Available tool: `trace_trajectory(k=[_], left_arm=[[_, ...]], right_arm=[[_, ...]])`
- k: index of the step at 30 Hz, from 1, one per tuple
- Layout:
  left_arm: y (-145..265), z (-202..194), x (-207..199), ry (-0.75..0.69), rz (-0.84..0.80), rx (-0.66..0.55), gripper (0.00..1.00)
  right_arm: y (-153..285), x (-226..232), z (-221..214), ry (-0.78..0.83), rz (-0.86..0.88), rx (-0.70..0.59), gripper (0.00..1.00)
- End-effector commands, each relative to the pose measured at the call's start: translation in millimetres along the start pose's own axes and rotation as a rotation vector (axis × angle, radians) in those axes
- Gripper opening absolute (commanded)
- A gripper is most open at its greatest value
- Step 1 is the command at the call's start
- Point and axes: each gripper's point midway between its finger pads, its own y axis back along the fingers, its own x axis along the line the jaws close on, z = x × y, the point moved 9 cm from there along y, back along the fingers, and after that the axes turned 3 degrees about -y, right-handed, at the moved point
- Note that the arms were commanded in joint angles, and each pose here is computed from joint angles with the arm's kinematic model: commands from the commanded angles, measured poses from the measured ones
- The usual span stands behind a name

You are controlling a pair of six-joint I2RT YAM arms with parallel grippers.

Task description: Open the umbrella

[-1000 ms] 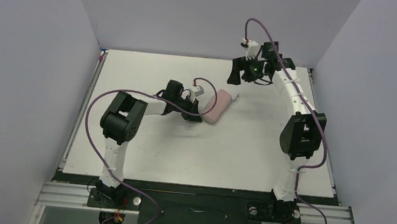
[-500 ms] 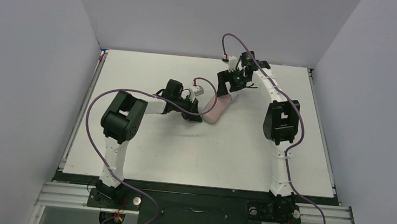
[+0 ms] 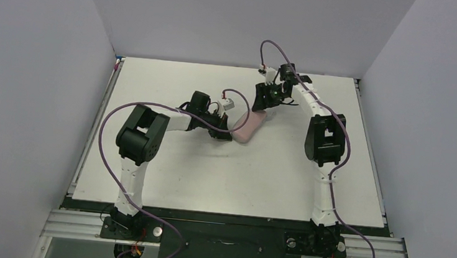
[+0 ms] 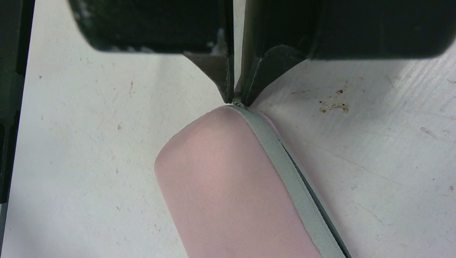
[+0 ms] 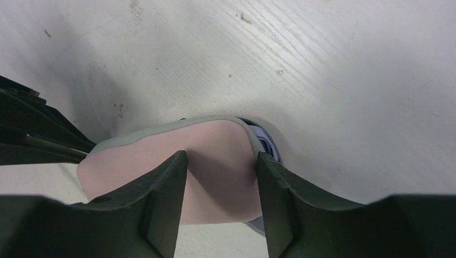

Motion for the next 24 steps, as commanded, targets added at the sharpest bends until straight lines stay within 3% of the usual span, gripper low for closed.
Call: trace_trajectory(k=[1, 5, 7, 12, 17, 24], left_arm=[[1, -8, 9, 0.025, 0.034, 0.031, 0.0], [1, -7, 10, 0.035, 0.044, 0.025, 0.0], [2, -6, 10, 0.033, 0.052, 0.024, 0.0], [1, 1, 16, 0.045, 0.059, 0.021, 0.0], [-5, 7, 16, 0.083, -0.033, 0.059, 0.0], [-7, 0, 8, 0.053, -0.193, 0.129, 0.0]], right_arm=[[0, 0, -18, -0.039, 0.018, 0.046, 0.42], [8, -4, -29, -0.059, 0.0, 0.061, 0.28], [16, -2, -33, -0.06, -0.003, 0.076, 0.16], [40, 13, -69, -0.034, 0.005, 0.207, 0.12], [60, 29, -117, 0.037, 0.065, 0.323, 0.28], [101, 39, -110, 0.363, 0.075, 0.265, 0.52]])
